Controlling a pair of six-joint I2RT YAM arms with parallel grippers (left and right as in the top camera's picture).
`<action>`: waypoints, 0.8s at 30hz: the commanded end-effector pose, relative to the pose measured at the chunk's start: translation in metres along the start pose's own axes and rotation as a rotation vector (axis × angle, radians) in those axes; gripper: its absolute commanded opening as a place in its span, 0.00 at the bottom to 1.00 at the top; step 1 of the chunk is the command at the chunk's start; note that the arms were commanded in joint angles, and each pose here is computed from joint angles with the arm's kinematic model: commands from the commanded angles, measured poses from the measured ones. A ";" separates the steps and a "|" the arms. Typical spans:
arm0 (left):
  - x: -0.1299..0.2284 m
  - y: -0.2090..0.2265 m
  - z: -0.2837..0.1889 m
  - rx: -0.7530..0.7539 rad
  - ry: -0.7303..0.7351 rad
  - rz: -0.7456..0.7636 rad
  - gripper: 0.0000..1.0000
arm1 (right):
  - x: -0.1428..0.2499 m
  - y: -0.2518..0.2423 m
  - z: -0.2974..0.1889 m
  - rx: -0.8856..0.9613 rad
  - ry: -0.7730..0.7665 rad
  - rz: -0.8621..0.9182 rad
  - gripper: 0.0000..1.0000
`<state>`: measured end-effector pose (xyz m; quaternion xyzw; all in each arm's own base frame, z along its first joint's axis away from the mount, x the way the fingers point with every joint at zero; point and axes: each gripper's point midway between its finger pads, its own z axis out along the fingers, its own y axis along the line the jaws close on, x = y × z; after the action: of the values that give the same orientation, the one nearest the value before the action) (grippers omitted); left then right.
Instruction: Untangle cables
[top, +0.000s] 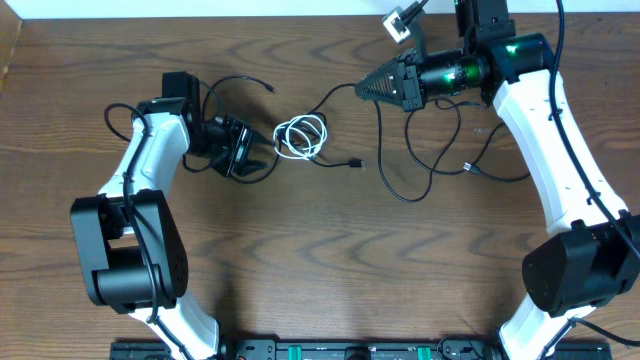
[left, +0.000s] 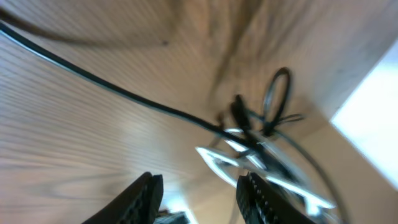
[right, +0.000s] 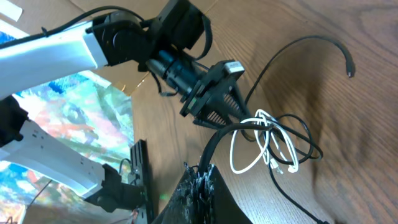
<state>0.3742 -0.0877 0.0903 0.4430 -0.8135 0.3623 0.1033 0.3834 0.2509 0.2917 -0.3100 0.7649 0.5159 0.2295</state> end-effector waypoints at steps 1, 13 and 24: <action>0.006 -0.014 0.002 0.071 0.079 -0.215 0.44 | -0.006 0.031 -0.003 -0.056 -0.014 -0.103 0.01; -0.002 -0.031 0.000 0.134 0.068 -0.293 0.44 | -0.003 0.041 0.008 -0.080 0.005 -0.144 0.01; -0.003 -0.031 0.000 0.134 0.065 -0.312 0.44 | -0.003 0.050 0.008 -0.129 -0.003 -0.154 0.01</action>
<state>0.4015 -0.0973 0.1084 0.5506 -0.7130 0.4098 0.1433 0.3660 0.2708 0.2966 -0.3581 0.7336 0.5294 0.2309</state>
